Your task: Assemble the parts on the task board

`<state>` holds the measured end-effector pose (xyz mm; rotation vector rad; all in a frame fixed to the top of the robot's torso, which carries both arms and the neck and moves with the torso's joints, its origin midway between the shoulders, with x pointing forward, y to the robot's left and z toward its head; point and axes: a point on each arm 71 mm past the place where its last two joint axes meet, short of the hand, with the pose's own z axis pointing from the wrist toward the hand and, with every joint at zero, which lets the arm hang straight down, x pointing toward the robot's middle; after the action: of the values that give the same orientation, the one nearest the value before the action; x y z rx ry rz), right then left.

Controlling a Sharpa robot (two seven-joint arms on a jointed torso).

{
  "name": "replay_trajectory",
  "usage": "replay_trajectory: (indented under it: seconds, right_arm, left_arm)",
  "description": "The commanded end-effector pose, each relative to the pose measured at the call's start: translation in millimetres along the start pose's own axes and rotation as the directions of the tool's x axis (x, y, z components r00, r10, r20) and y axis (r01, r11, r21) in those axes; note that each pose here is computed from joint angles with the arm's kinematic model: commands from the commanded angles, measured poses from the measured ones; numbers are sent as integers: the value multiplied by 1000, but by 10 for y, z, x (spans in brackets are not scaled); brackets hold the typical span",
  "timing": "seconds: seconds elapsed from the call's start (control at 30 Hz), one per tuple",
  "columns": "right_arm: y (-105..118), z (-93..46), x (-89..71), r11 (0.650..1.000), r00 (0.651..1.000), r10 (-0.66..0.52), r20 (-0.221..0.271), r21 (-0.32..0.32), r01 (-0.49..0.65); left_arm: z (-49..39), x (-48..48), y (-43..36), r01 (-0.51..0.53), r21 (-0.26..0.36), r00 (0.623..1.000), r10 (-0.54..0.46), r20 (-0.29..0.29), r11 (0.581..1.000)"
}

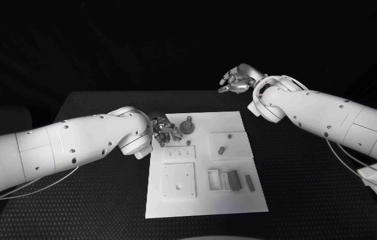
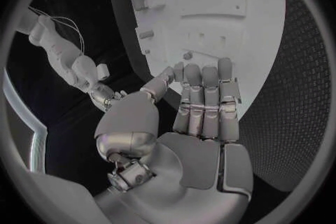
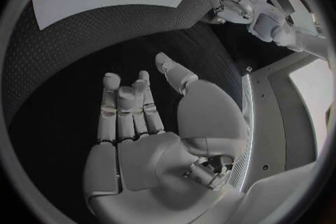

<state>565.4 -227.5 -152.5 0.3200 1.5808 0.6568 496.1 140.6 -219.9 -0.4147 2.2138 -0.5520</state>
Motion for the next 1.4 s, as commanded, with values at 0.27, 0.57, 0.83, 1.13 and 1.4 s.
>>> replay_trajectory:
  seconds: [0.27, 0.57, 0.83, 1.13, 1.4]
  right_arm:
    - [-3, 73, -56, 998, 998, 61, -8, 15, -61]
    - [27, 78, -39, 998, 998, 63, -18, 8, -63]
    - [38, 76, -30, 998, 998, 64, -25, 6, -63]
    - [37, 75, -29, 998, 998, 63, -27, 7, -63]
    - [38, 79, -26, 998, 998, 63, -29, 7, -63]
  left_arm:
    - [56, 116, -68, -84, -16, 996, 84, -19, 996]
    - [113, 202, -86, -126, -19, 992, 125, -27, 992]
    - [138, 235, -58, -132, -32, 991, 130, -44, 991]
    - [142, 283, -39, -179, -31, 983, 177, -51, 983]
    - [146, 330, -8, -188, -36, 981, 186, -60, 982]
